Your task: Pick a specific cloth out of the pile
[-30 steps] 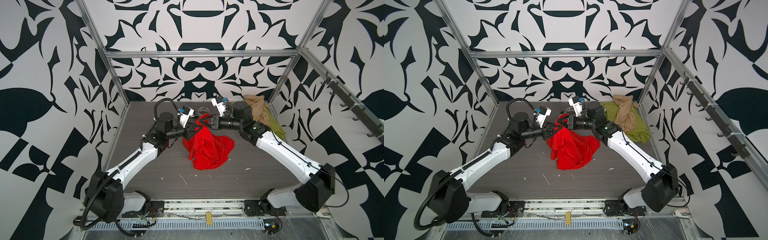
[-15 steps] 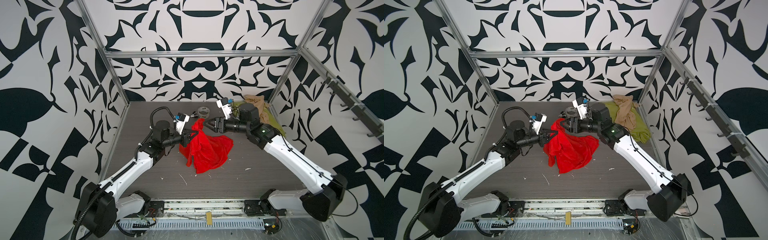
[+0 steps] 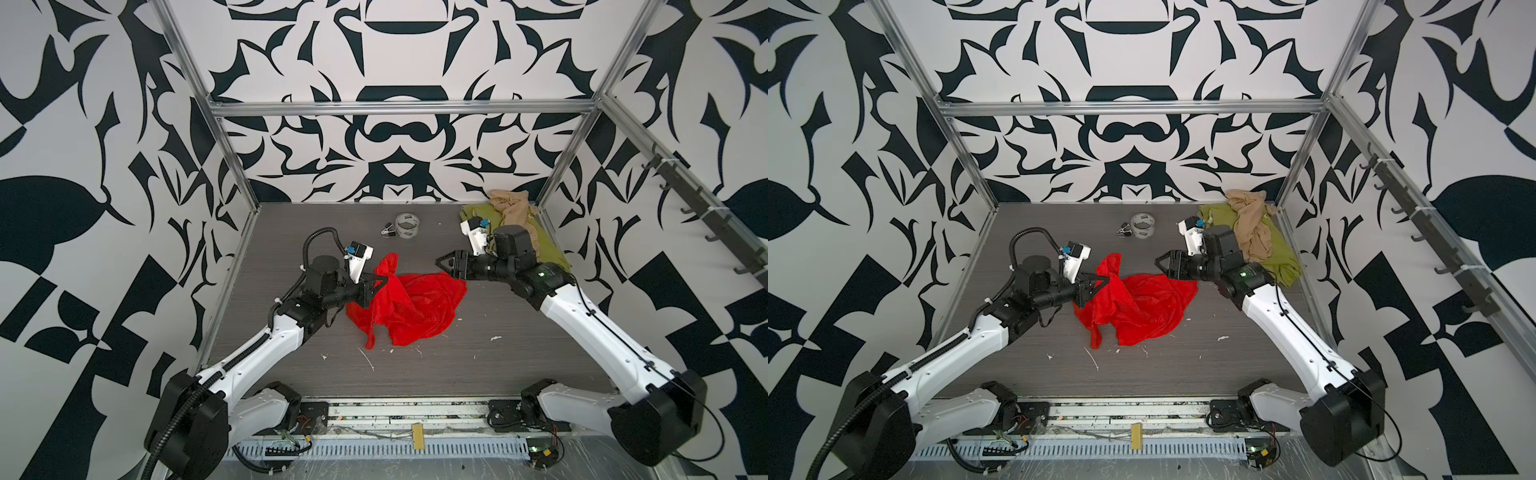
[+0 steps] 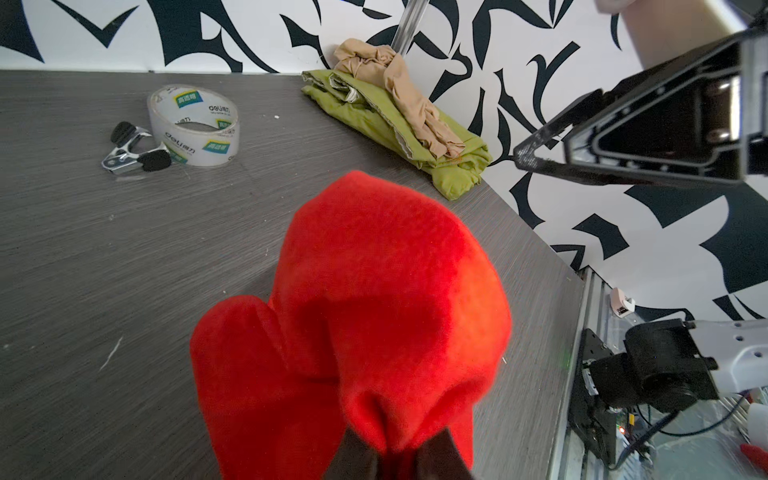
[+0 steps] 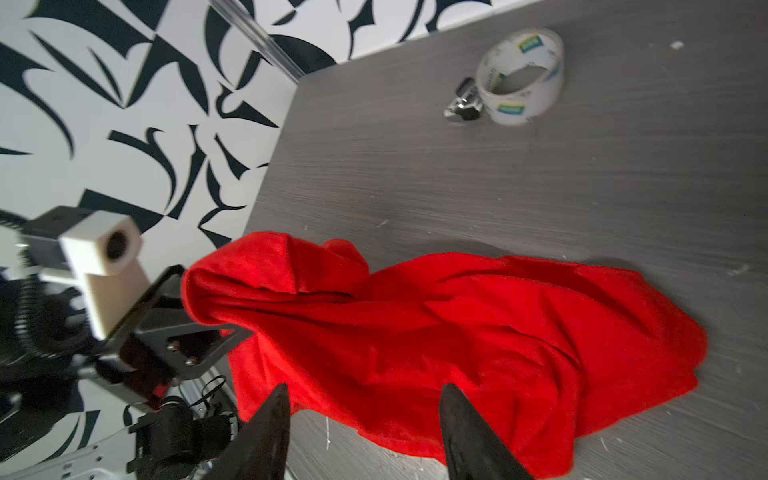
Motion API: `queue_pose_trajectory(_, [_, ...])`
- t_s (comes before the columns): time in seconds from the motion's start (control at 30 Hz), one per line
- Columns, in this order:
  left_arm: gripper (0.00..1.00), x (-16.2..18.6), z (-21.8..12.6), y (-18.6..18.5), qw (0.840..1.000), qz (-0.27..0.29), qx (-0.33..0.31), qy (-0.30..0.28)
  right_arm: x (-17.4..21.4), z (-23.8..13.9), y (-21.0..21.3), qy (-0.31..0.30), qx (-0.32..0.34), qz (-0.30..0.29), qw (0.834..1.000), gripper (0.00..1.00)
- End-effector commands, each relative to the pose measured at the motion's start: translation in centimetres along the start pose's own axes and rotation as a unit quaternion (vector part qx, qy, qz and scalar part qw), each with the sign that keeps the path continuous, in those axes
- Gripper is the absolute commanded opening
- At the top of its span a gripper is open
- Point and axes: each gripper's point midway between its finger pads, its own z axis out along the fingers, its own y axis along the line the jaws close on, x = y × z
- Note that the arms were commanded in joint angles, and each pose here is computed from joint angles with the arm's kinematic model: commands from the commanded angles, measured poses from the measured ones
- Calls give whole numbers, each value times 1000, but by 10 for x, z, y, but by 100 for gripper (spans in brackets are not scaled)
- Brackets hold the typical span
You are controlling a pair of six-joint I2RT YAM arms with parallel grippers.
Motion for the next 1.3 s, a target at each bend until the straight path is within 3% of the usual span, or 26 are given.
queue_pose_trajectory(0.0, [11,1,-4,1,1000,-1,-7,-6,10,8,-51,16,69,26,997,59])
queue_pose_trajectory(0.23, [11,11,-1,7,1000,-7,-16,8,27,31,-124,54,165,45,984,62])
queue_pose_trajectory(0.37, [11,25,2,14,999,-15,-24,24,32,48,-142,76,182,48,979,66])
queue_pose_trajectory(0.6, [8,57,7,32,995,-68,-54,57,38,65,-151,102,179,53,977,75])
queue_pose_trajectory(0.83, [12,87,8,45,986,-117,-79,91,40,77,-153,116,168,60,977,84])
queue_pose_trajectory(1.13, [17,117,6,70,971,-141,-140,131,35,86,-152,121,161,59,978,85])
queue_pose_trajectory(1.27, [25,132,10,76,966,-150,-145,151,32,90,-149,120,158,54,979,85])
